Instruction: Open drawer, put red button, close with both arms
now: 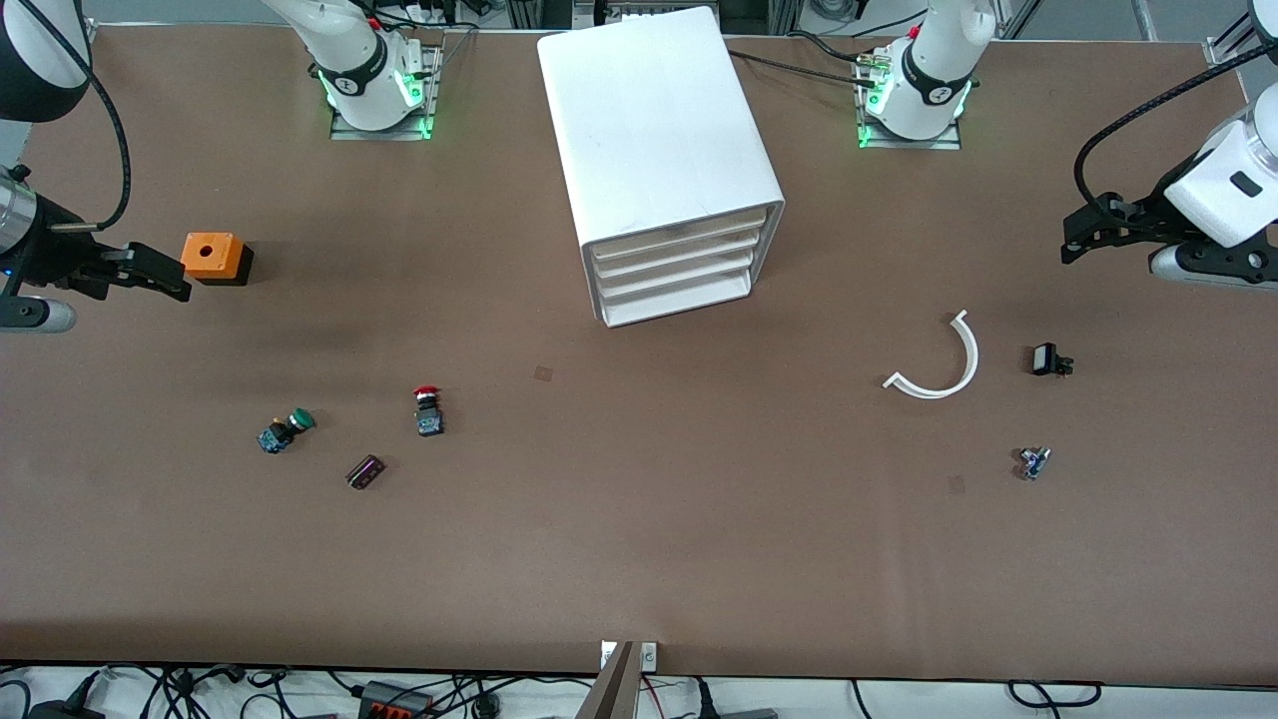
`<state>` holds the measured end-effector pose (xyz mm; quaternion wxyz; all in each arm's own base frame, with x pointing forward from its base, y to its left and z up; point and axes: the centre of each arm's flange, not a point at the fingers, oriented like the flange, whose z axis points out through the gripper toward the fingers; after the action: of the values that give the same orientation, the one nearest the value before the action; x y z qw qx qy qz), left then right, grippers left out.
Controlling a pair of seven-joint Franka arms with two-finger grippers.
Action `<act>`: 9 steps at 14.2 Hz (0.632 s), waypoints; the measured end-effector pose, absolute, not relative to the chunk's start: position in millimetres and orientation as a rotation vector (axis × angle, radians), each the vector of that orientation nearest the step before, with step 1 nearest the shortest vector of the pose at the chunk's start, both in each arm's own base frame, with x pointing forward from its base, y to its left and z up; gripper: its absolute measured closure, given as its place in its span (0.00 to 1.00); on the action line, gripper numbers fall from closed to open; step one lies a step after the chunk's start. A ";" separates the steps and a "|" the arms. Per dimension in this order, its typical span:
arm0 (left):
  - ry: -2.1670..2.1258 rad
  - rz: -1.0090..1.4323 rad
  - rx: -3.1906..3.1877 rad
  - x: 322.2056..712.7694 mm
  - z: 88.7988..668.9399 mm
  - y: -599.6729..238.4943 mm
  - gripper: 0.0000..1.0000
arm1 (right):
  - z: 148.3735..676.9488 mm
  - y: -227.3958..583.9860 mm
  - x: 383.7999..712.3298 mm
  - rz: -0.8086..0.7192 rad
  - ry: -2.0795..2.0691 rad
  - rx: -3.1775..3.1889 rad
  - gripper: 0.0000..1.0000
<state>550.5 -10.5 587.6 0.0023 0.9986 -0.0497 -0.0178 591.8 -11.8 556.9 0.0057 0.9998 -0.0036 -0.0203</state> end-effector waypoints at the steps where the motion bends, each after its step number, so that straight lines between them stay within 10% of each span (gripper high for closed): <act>1: -0.151 -0.056 3.133 550.4 588.5 -10.5 0.00 | 556.7 -9.9 591.9 -0.064 -0.006 3.130 0.00; 9: -0.130 -0.074 3.135 548.1 593.9 -18.6 0.00 | 556.4 -5.3 592.1 -0.064 0.006 3.130 0.00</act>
<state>548.1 -18.6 593.9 0.0018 0.9989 -0.0413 -0.0237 592.1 -5.3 556.4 0.0057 0.9998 0.0019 -0.0205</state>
